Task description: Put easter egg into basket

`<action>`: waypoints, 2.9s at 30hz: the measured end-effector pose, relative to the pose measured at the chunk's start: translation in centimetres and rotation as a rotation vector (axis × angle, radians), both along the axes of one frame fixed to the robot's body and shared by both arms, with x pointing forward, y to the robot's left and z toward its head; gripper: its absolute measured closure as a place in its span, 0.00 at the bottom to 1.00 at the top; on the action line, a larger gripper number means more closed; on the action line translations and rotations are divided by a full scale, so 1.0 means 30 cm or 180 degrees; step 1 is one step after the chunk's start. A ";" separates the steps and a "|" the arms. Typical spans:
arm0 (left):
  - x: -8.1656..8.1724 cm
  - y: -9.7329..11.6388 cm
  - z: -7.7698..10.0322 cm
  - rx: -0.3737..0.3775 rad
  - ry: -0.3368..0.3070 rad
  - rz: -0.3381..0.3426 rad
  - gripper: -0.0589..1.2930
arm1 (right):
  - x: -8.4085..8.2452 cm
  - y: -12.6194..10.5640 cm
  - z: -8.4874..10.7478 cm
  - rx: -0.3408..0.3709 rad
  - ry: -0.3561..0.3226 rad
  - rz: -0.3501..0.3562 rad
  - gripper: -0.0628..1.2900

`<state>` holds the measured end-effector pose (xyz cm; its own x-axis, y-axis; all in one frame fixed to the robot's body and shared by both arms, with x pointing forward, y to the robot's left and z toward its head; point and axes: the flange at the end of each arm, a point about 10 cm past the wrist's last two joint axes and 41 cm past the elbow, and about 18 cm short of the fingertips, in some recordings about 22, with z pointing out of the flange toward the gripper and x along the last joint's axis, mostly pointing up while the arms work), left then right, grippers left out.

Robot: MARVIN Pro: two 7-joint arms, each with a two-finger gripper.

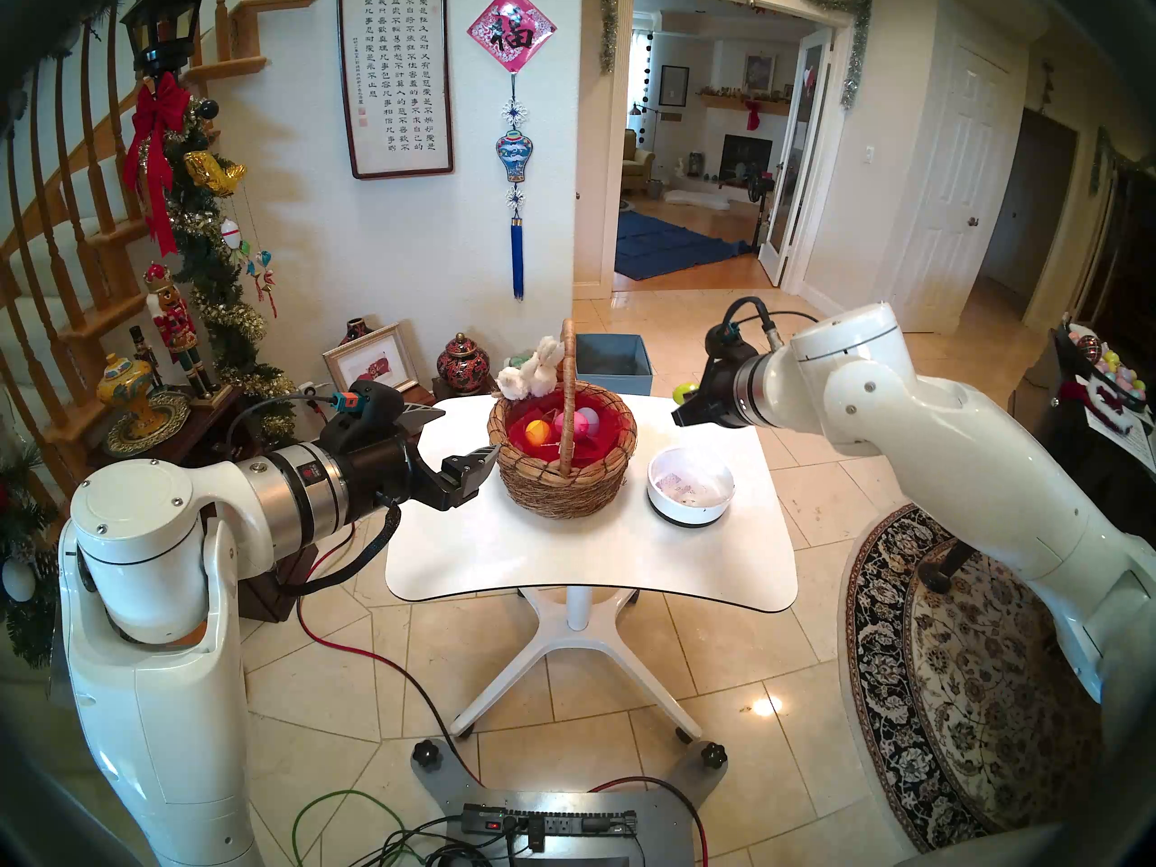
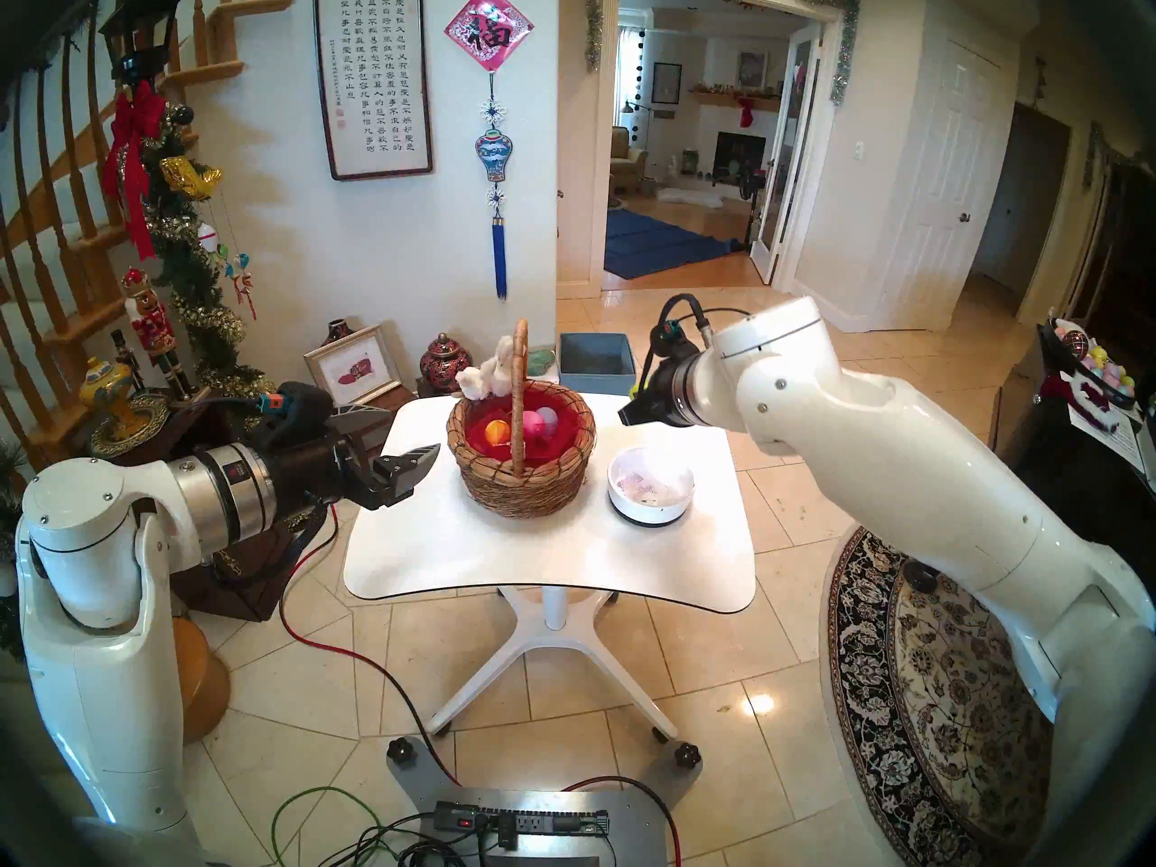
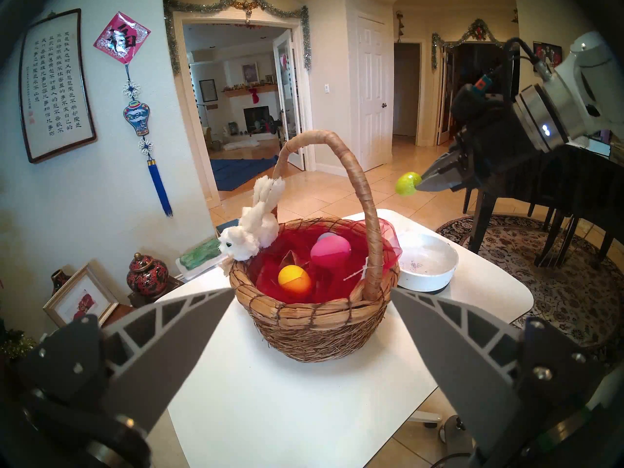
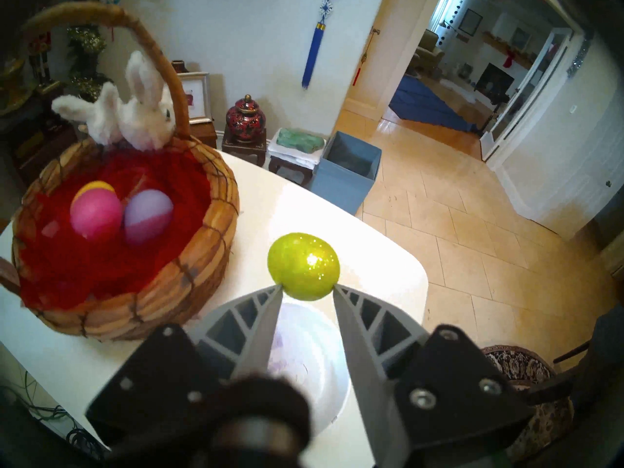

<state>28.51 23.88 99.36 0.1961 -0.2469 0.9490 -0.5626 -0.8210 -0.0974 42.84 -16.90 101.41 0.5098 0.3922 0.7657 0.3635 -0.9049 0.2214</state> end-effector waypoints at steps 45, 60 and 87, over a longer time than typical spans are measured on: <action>0.000 0.000 0.000 0.0000 0.0000 0.0000 0.02 | 0.108 0.149 -0.054 0.0381 -0.0229 0.1350 0.63; 0.000 0.000 0.000 0.0000 0.0000 0.0000 0.02 | 0.177 0.140 -0.077 0.0494 -0.0108 0.1413 0.63; 0.000 0.000 0.000 0.0000 0.0000 0.0000 0.02 | 0.183 0.130 -0.129 0.0426 0.0222 0.1436 0.63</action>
<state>28.51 23.88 99.36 0.1961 -0.2470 0.9490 -0.5626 -0.8210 -0.0974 48.34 -12.98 97.54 0.3632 0.4865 0.7946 0.7366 -0.6722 0.0748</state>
